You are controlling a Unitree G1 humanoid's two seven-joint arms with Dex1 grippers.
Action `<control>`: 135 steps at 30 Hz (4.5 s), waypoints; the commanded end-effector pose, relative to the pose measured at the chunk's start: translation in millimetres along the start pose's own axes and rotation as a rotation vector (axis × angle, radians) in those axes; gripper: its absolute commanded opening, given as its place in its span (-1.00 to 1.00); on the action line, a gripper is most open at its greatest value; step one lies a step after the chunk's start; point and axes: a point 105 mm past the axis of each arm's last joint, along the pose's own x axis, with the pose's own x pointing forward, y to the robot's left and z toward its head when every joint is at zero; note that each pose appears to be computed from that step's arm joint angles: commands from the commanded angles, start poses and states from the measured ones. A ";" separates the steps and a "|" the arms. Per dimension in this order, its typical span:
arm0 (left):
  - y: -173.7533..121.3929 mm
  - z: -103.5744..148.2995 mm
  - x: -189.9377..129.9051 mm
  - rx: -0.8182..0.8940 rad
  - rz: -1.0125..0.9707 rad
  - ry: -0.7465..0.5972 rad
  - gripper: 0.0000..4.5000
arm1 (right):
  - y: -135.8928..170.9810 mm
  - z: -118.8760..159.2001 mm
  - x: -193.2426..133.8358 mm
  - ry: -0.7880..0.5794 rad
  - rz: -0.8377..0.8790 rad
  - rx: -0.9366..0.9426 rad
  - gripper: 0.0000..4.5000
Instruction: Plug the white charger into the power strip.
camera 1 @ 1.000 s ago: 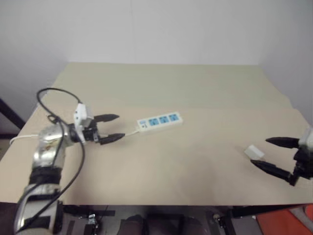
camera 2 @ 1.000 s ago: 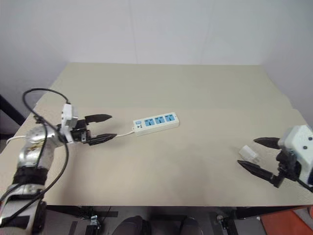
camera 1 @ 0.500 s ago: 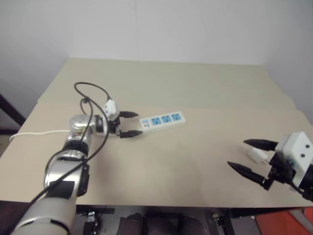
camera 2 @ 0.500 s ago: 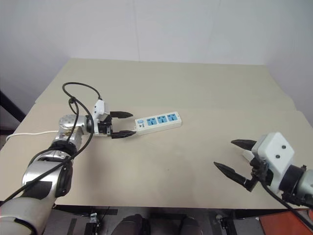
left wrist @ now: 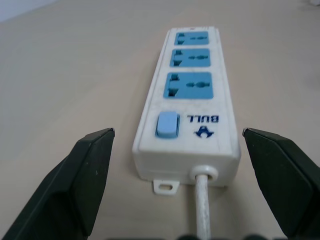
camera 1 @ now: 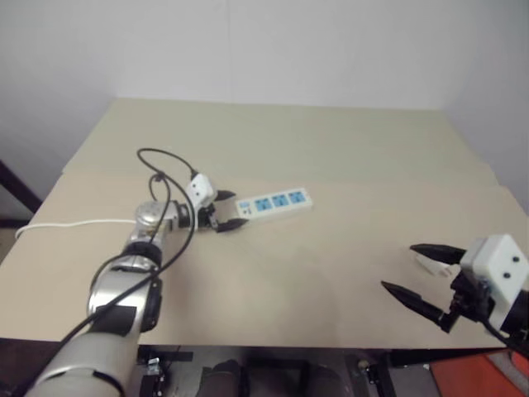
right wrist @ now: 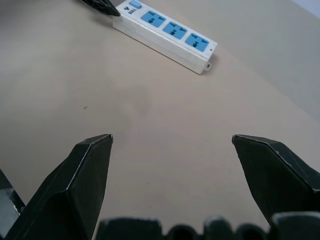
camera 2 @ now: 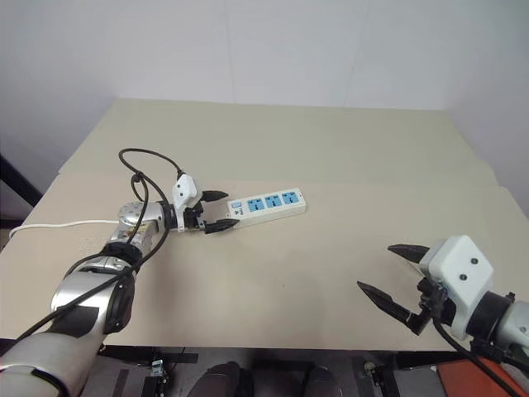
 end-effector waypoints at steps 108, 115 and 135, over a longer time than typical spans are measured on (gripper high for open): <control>-49.3 -3.5 -1.3 0.046 -0.252 -0.179 0.96 | 2.9 -4.9 4.6 0.012 -0.017 0.035 1.00; -51.5 -6.5 2.7 0.050 -0.245 -0.166 0.96 | 2.9 -4.1 4.0 0.012 -0.020 0.035 1.00; -51.7 -4.6 -5.3 0.023 -0.307 -0.160 0.45 | -0.7 -10.8 4.5 0.044 -0.036 0.043 1.00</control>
